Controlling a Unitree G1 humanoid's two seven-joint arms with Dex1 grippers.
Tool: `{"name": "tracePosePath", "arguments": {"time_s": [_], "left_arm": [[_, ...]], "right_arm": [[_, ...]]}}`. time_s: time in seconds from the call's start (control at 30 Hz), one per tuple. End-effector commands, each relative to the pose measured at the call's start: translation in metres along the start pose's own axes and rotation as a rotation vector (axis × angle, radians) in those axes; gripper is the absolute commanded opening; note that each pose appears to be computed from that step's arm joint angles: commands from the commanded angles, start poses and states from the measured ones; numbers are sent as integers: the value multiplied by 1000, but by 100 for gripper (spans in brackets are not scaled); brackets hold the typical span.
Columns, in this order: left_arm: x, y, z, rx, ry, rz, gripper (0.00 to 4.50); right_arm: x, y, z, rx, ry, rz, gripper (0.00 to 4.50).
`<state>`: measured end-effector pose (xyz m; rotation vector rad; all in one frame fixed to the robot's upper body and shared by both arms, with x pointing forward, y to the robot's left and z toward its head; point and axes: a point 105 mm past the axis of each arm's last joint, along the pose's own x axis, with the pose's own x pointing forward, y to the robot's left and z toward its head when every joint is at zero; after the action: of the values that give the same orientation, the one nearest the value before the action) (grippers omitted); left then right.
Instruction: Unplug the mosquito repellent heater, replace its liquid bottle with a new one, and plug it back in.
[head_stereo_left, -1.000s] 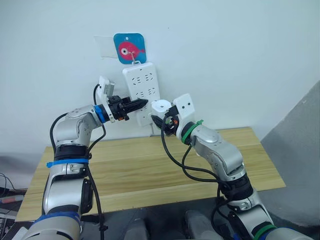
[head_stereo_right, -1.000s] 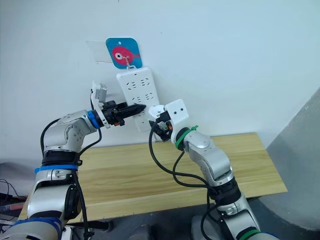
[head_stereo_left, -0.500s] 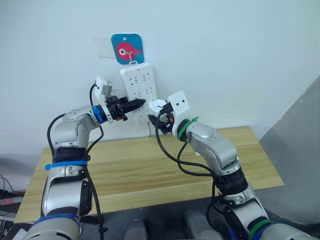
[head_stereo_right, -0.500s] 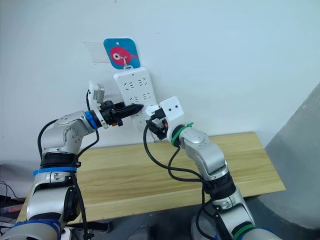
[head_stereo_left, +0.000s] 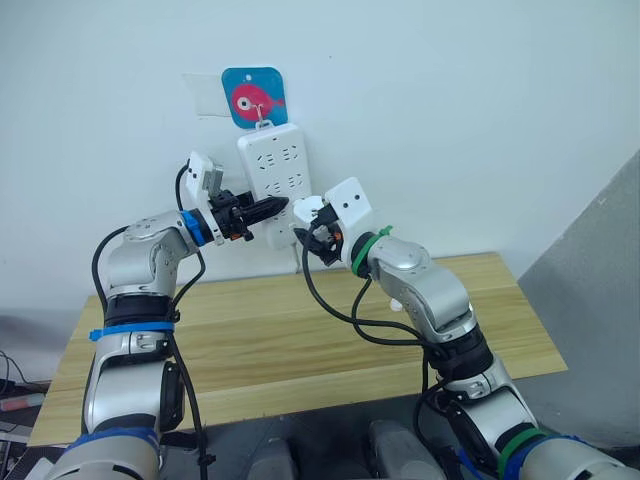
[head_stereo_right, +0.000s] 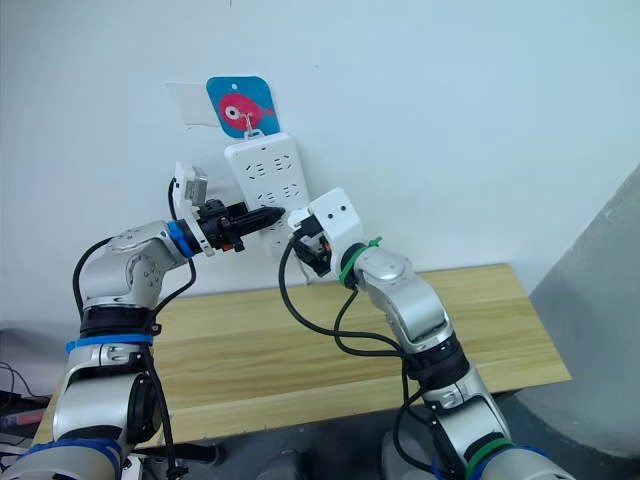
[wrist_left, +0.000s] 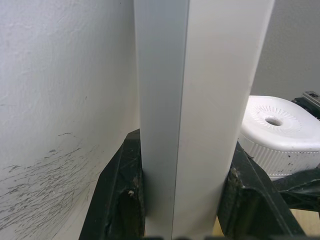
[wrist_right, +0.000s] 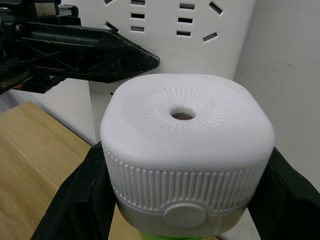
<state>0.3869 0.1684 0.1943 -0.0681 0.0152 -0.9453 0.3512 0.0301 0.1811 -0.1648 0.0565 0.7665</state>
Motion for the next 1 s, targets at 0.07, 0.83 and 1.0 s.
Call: {"name": "tracePosePath", "arguments": {"time_s": [0.07, 0.83, 1.0], "left_arm": [[22, -35, 11, 17, -50, -212, 133], [23, -30, 11, 27, -48, -183, 133], [23, -27, 9, 37, -38, -171, 133]], "right_arm": [[5, 17, 44, 160, -138, 46, 303], [6, 17, 35, 45, -112, 56, 303], [-3, 13, 37, 70, -126, 58, 448]]}}
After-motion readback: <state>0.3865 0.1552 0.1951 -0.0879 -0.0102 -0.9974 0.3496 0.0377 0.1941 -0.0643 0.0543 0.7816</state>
